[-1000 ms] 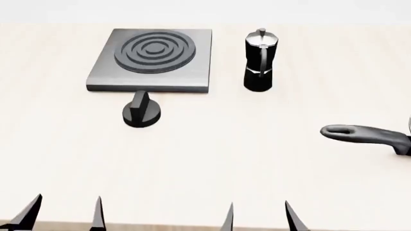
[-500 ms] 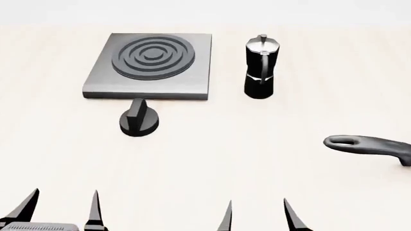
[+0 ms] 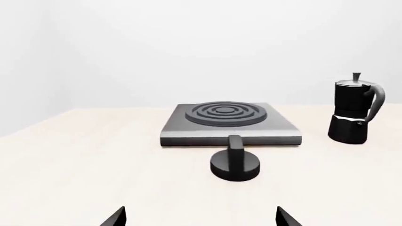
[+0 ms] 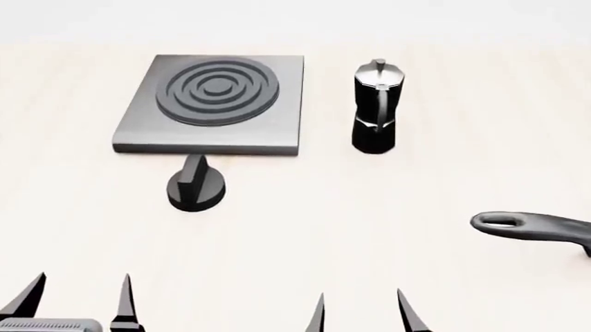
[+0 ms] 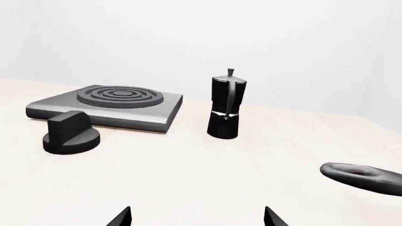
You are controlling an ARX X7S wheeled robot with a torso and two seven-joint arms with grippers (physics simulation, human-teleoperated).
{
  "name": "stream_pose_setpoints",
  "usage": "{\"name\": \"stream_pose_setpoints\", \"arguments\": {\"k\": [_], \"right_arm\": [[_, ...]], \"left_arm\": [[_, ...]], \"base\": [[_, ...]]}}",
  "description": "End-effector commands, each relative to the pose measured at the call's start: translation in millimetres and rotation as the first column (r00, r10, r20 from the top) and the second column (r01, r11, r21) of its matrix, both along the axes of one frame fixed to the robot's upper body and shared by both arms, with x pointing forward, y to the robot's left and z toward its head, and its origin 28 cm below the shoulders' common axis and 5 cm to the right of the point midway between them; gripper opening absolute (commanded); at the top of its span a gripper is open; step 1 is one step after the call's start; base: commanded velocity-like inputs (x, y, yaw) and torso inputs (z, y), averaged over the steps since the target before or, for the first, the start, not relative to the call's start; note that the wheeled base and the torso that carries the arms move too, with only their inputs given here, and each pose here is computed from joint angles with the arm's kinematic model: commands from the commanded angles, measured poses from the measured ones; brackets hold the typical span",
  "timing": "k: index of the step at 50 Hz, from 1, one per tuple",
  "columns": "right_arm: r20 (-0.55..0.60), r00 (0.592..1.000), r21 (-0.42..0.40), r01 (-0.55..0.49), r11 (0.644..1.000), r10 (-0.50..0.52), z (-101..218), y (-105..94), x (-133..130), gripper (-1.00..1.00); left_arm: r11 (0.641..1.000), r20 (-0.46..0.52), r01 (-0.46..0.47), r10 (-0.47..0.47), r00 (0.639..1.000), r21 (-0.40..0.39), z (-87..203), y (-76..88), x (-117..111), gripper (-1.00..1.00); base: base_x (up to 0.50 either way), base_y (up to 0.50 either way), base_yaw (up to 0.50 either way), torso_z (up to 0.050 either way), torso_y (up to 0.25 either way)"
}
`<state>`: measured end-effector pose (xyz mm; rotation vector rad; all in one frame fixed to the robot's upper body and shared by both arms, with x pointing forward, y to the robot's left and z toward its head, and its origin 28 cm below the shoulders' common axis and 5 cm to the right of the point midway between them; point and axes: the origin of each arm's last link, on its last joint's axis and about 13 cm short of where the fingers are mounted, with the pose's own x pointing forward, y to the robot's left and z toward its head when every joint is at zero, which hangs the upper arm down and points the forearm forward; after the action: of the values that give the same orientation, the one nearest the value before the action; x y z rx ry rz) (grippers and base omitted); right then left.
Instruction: Put the moka pot on the stove.
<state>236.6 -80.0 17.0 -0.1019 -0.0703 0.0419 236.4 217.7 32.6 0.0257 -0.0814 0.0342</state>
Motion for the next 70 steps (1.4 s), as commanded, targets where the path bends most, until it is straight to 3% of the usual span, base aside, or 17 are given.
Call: {"name": "stream_pose_setpoints", "arguments": {"k": [1,70], "right_arm": [[0.007,1.0,-0.014,0.004,1.0,-0.004,-1,1.2,-1,1.0],[0.06,0.998,0.038,0.029,0.999,-0.031,8,-1.6,-8,1.0]], "left_arm": [[1.0,-0.006,-0.008,0.008,1.0,-0.002,0,3.1,0,1.0],[1.0,-0.001,0.017,-0.017,1.0,0.001,2,2.3,-3,1.0]], "base": [[0.1,0.0,0.0,0.0,0.0],[0.11,0.0,0.0,0.0,0.0]]}}
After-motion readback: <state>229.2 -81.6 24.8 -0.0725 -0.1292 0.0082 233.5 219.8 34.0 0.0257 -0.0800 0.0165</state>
